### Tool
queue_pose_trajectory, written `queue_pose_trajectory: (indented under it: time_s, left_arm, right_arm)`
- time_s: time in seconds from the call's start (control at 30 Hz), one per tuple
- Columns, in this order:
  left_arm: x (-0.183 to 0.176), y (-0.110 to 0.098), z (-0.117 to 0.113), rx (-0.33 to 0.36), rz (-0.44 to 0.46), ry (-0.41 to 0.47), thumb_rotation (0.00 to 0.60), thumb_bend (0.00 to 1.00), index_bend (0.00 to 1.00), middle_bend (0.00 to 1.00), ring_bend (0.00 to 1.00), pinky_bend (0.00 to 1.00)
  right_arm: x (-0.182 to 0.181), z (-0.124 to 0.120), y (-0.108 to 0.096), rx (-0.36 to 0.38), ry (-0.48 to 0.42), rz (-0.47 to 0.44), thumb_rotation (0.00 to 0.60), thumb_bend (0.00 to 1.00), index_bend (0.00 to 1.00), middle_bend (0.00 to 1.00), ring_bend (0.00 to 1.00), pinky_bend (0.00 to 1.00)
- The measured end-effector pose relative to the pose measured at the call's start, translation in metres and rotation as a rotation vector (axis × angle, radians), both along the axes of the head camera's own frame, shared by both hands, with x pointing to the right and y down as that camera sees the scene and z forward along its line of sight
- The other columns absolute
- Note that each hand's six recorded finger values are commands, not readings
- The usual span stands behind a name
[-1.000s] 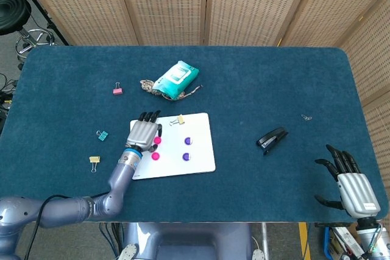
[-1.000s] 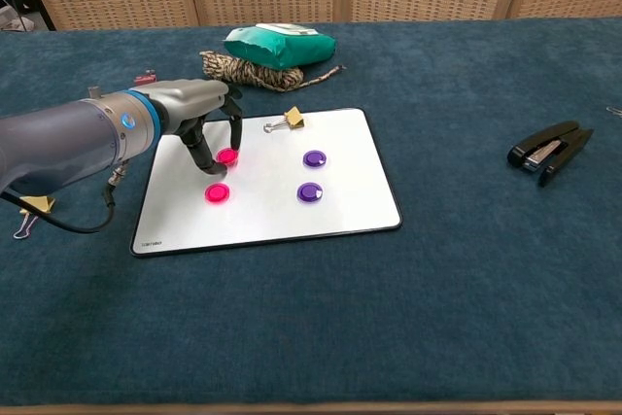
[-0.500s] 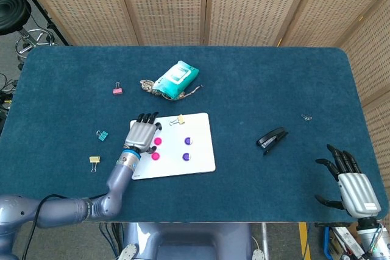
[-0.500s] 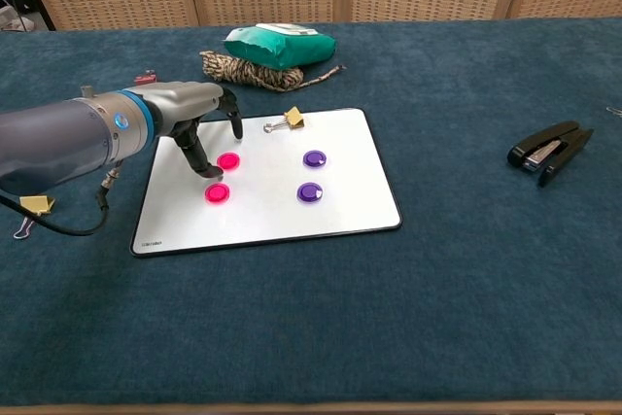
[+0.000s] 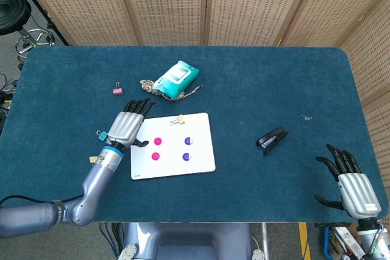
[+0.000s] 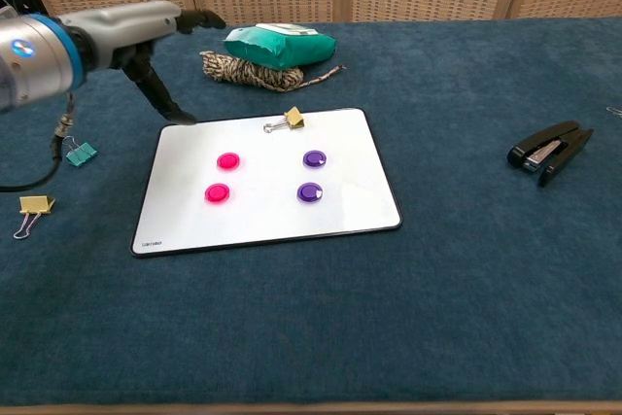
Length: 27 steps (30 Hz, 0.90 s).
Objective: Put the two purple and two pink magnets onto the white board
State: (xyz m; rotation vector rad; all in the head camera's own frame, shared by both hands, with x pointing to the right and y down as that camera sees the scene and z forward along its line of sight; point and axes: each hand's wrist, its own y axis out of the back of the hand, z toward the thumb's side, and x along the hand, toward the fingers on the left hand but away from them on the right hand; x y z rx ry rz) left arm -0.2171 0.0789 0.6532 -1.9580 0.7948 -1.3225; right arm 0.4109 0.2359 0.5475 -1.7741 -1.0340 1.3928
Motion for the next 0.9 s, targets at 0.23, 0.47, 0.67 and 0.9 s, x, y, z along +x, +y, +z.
queue_pose_trajectory:
  time_s: [0.23, 0.47, 0.67, 0.9]
  left_arm:
    - [-0.056, 0.014, -0.038, 0.114, -0.019, 0.041, 0.6, 0.0, 0.0, 0.0, 0.0, 0.0]
    - [-0.132, 0.058, -0.067, 0.17, -0.105, 0.028, 0.6, 0.0, 0.0, 0.0, 0.0, 0.0]
    - [-0.193, 0.11, -0.09, 0.193, -0.221, -0.064, 0.6, 0.0, 0.0, 0.0, 0.0, 0.0]
    - [-0.219, 0.145, -0.11, 0.205, -0.276, -0.124, 0.6, 0.0, 0.0, 0.0, 0.0, 0.0]
  right_arm:
    - [-0.002, -0.008, -0.001, 0.062, -0.002, -0.013, 0.6, 0.0, 0.01, 0.0, 0.0, 0.0]
    - [-0.006, -0.017, -0.001, 0.109, -0.011, -0.018, 0.6, 0.0, 0.01, 0.0, 0.0, 0.0]
    - [-0.008, -0.028, 0.0, 0.154, -0.006, -0.029, 0.6, 0.0, 0.0, 0.0, 0.0, 0.0]
    - [-0.005, -0.036, 0.002, 0.196, 0.023, -0.025, 0.6, 0.0, 0.0, 0.0, 0.0, 0.0]
